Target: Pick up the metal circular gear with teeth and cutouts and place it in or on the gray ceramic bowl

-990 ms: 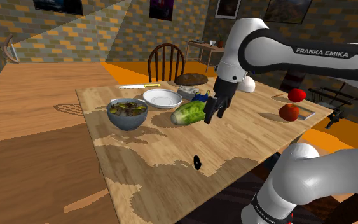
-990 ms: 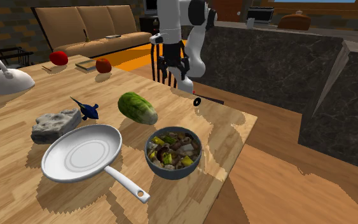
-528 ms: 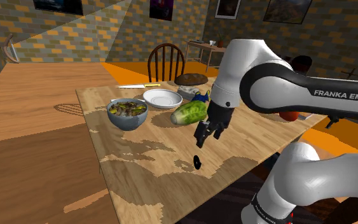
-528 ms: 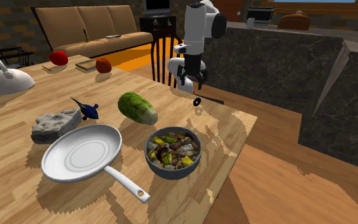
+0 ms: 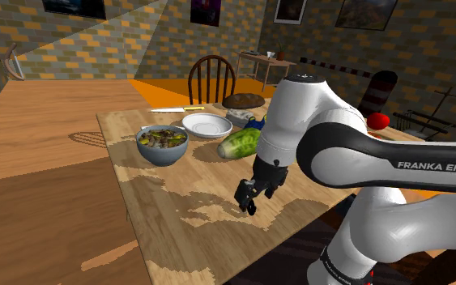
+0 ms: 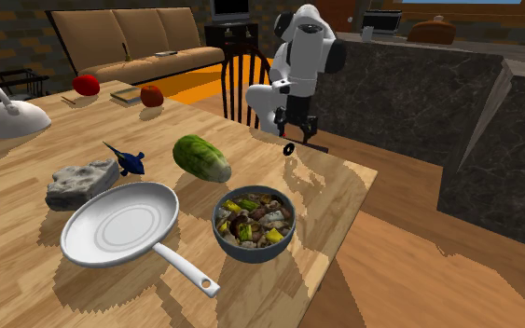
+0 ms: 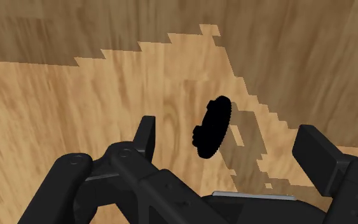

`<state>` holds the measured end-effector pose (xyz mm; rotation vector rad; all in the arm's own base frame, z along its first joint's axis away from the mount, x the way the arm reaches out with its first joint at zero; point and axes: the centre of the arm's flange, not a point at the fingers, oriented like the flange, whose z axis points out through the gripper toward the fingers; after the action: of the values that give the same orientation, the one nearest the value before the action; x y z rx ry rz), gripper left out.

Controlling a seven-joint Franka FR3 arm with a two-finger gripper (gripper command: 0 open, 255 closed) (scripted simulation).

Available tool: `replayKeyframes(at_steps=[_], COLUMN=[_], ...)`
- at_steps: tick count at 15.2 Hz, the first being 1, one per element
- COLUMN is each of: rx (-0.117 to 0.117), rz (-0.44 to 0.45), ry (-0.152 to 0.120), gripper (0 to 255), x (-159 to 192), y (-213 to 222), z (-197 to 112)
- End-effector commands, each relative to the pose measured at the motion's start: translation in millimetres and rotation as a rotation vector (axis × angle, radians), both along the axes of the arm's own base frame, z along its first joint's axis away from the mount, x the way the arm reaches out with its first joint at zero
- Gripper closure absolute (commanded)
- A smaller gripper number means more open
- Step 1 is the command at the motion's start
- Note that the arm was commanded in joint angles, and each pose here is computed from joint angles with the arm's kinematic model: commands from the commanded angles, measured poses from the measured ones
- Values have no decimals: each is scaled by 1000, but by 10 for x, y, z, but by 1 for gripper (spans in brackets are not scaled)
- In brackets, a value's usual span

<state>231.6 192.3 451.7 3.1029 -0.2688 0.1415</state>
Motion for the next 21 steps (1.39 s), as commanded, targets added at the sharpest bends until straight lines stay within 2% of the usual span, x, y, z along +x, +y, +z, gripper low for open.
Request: replayKeyframes(at_steps=[1, 3, 11, 12, 21], rx=[0, 0, 0, 0, 0], rz=[-1, -1, -1, -1, -1], ry=[-1, -1, -1, -1, -1], gripper=[0, 0, 0, 255, 255], x=[4, 16, 16, 16, 16], y=[-5, -10, -10, -10, -10], z=[-106, -242, -241, -241, -242])
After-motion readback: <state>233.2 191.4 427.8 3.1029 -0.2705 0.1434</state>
